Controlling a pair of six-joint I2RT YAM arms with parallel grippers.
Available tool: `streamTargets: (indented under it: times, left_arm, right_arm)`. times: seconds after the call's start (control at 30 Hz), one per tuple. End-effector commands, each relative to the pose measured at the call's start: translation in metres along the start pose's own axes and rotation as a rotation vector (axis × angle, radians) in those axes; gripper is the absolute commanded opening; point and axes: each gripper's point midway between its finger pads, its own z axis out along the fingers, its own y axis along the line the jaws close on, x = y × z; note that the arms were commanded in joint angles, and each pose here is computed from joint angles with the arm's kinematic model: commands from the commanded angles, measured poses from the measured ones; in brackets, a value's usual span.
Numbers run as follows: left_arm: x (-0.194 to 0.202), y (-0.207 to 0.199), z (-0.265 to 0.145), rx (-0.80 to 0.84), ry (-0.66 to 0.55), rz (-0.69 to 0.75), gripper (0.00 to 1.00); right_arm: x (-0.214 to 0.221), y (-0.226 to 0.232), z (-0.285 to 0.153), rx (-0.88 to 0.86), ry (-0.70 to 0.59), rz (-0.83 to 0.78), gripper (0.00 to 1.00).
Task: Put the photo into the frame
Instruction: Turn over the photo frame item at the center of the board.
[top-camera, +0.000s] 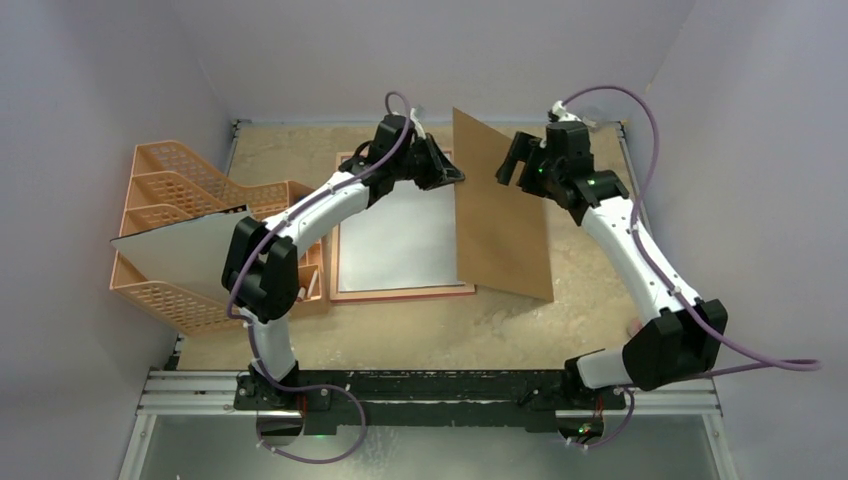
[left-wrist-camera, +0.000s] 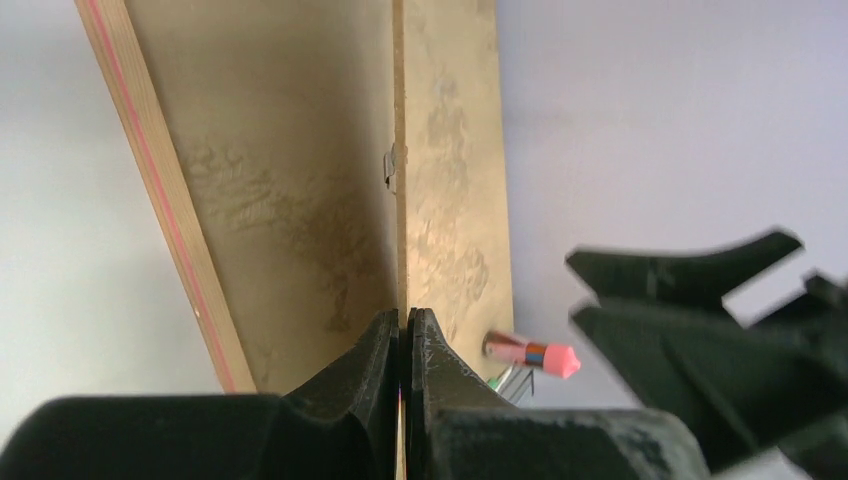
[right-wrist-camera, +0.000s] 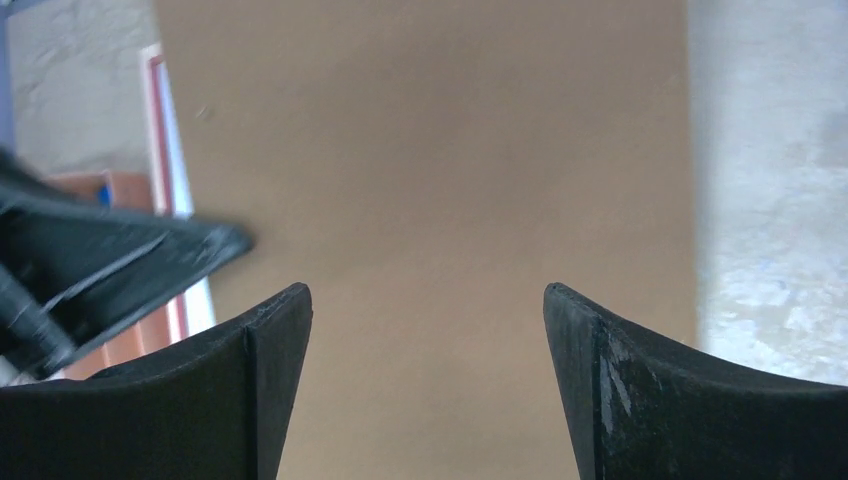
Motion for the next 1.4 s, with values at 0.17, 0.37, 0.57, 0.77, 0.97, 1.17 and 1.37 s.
streamTargets:
  times: [0.17, 0.37, 0.57, 0.77, 0.97, 1.17, 1.37]
  left_arm:
    - [-0.062, -0.058, -0.036, 0.040, -0.257, -0.040, 0.00]
    - [-0.064, -0.063, -0.043, 0.037, -0.264, -0.056, 0.00]
    - [-0.054, -0.060, -0.045, -0.011, -0.195, -0.054, 0.00]
    - [-0.050, -0.059, -0.049, -0.008, -0.186, -0.059, 0.00]
    - [-0.049, -0.057, -0.050, -0.012, -0.185, -0.065, 0.00]
    - [-0.047, -0.058, -0.050, -0.009, -0.179, -0.076, 0.00]
    - [-0.046, -0.056, -0.050, -0.012, -0.176, -0.088, 0.00]
  right_arm:
    - [0.017, 0.076, -0.038, -0.001, 0.004, -0.159, 0.88]
    - [0.044, 0.118, -0.037, 0.023, 0.014, -0.317, 0.88]
    - [0.062, 0.114, -0.031, 0.234, 0.022, -0.466, 0.84]
    - [0.068, 0.112, -0.030, 0.310, -0.022, -0.573, 0.76]
    - [0.062, 0.100, -0.035, 0.395, -0.072, -0.616, 0.63]
    - [0.068, 0.086, -0.039, 0.450, -0.074, -0.649, 0.49]
    - [0.083, 0.073, -0.042, 0.462, -0.054, -0.646, 0.45]
